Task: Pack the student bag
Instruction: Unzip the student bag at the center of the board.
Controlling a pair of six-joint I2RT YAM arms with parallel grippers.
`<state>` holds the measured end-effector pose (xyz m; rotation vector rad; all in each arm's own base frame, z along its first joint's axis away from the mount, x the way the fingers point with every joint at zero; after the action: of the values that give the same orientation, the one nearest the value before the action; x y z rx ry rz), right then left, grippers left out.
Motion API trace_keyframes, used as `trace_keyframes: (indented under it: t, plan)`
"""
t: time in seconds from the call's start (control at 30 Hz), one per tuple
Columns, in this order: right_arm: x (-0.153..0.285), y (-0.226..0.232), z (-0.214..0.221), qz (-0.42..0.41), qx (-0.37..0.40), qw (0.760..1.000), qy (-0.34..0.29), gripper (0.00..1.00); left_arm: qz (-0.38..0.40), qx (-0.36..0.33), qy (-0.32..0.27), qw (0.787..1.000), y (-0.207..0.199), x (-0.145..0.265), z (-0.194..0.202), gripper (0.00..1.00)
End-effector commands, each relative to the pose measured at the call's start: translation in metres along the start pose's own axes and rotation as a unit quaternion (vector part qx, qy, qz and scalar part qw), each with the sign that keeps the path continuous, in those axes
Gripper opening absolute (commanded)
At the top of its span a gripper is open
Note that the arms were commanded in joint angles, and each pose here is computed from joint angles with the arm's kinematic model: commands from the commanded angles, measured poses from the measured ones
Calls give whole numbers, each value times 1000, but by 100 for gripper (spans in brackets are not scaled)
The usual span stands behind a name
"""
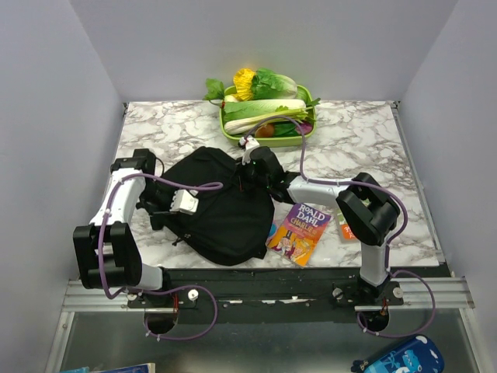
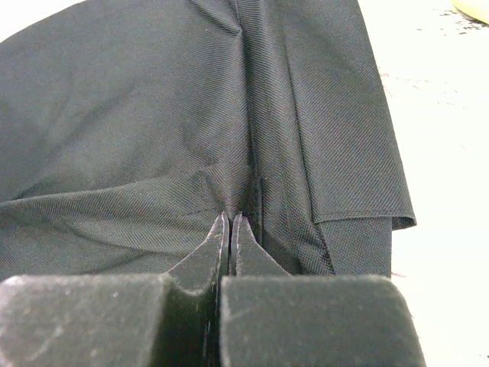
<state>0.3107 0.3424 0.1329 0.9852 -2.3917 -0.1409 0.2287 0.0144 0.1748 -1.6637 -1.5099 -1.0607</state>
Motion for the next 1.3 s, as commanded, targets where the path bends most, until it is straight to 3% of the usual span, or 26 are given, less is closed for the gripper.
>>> trace_keyframes:
  t: [0.0,0.07,0.13,0.17,0.2,0.27,0.37,0.5,0.53,0.63,0.83,1.27]
  plan:
    - [6,-28,-22,82,19,995,-45,1,84,50,56,994,-37,12,10,0]
    - [8,-26,-22,72,22,996,-47,1,86,54,54,993,-35,12,10,4]
    - [11,-23,-24,57,26,997,-49,4,53,61,39,996,-24,16,6,28]
    - [12,-23,-24,55,26,997,-50,7,34,68,7,997,-17,16,0,48]
    - [14,-21,-25,50,27,997,-51,11,21,67,-9,997,-11,19,-4,51]
    - [19,-19,-28,44,26,997,-55,30,-27,95,-43,994,15,27,-15,61]
    - [25,-17,-29,39,27,997,-56,49,-76,137,-109,982,54,31,-33,66]
    - [32,-13,-30,21,25,998,-55,61,-115,141,-132,975,87,11,-55,68]
    - [34,-12,-29,19,26,998,-52,61,-136,117,-124,976,98,-2,-62,68]
    - [43,-11,-30,19,25,998,-53,61,-173,127,-97,972,110,-22,-64,66]
    - [71,-6,-30,5,27,998,-62,58,-202,189,-58,959,121,-51,-50,59]
    - [76,-9,-13,5,17,999,-39,58,-104,191,-84,972,72,-70,-62,63]
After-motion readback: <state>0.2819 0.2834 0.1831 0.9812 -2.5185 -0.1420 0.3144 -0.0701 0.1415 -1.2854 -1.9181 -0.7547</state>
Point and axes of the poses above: each gripper's point midway between its finger pads, its own x axis back along the fingers, its own y axis along the line the jaws close on, z = x × y, the point moved 9 cm from there along x, back along the fingers, and after that the axes turned 1 degree about x, right-handed, at the moved point
